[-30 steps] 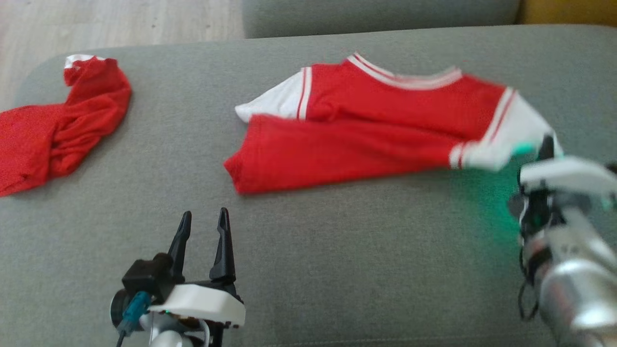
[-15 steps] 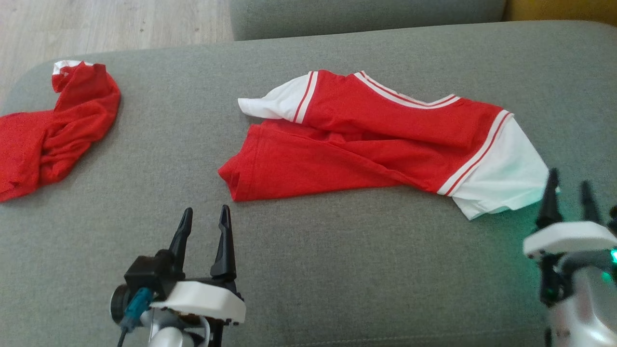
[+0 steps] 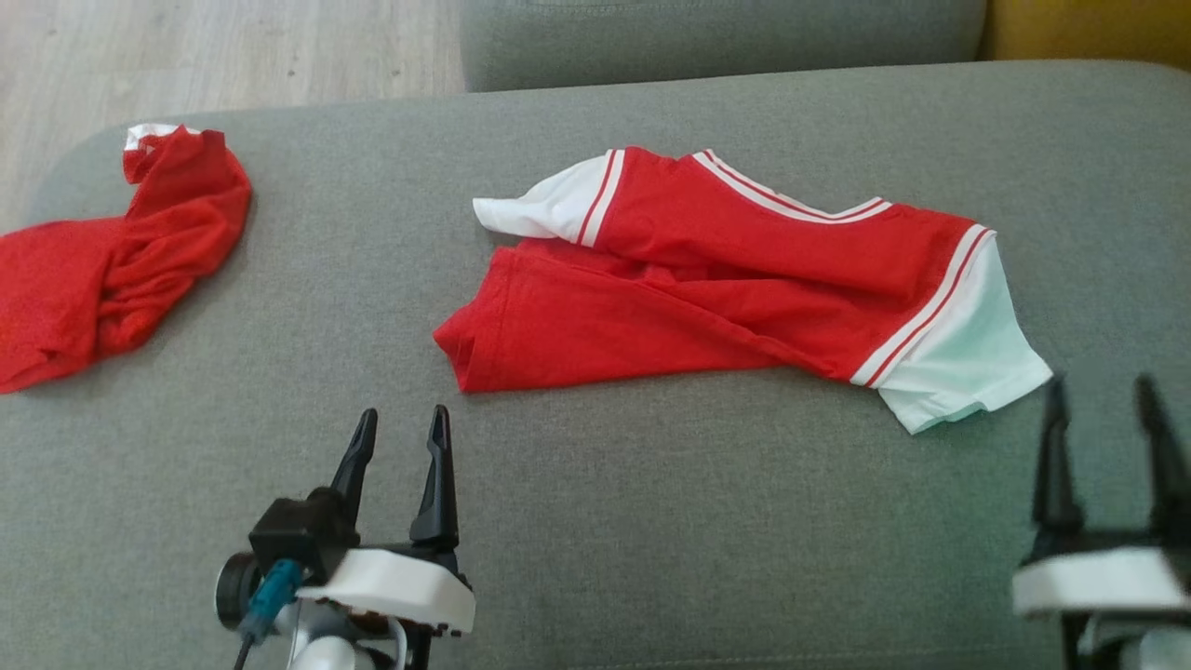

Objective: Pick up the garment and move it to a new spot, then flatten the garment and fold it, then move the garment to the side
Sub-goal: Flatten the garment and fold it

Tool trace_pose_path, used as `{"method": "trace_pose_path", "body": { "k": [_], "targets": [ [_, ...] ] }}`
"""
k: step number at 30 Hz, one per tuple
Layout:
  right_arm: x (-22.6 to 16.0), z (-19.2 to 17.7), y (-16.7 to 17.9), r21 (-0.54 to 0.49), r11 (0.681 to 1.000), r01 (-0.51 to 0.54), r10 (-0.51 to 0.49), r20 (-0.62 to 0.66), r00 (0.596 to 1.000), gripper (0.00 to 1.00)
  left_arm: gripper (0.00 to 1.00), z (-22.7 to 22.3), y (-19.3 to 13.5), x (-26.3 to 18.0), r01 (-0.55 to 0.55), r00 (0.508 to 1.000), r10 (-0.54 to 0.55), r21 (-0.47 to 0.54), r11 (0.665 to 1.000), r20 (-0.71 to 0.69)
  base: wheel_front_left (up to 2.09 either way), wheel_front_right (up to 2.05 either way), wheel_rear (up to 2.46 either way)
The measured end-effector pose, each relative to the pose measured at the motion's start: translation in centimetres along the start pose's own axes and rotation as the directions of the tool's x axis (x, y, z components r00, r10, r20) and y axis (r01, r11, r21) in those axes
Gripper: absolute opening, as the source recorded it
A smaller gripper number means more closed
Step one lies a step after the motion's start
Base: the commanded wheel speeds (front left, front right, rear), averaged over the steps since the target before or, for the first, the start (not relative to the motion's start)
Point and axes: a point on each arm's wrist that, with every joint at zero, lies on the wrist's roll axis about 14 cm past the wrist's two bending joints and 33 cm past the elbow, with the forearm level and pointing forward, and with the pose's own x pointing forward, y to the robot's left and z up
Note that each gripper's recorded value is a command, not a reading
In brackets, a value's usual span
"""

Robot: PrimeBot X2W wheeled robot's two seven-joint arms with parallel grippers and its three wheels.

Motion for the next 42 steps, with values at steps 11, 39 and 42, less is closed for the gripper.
{"method": "trace_pose_path", "body": {
  "k": [11, 39, 42],
  "targets": [
    [-2.0, -1.1, 5.7, 0.049, 0.985, -0.166, 0.168, -0.037, 0.985, 1.00, 1.00, 0.0, 0.5, -1.0, -0.017, 1.000, 0.017, 0.006, 1.000, 0.001, 0.00, 0.00, 0.00],
    [-1.0, -5.0, 7.2, 0.106, 0.978, -0.178, 0.193, -0.155, 0.969, 1.00, 1.00, -6.3, -4.4, 13.3, 0.227, 0.906, -0.171, 0.104, 0.968, -0.387, 0.00, 0.00, 0.00],
    [-1.1, -5.3, 6.8, 0.108, 0.980, -0.167, 0.183, -0.163, 0.970, 1.00, 1.00, -6.6, -4.0, 14.0, 0.221, 0.901, -0.159, 0.111, 0.969, -0.404, 0.00, 0.00, 0.00]
  ]
}}
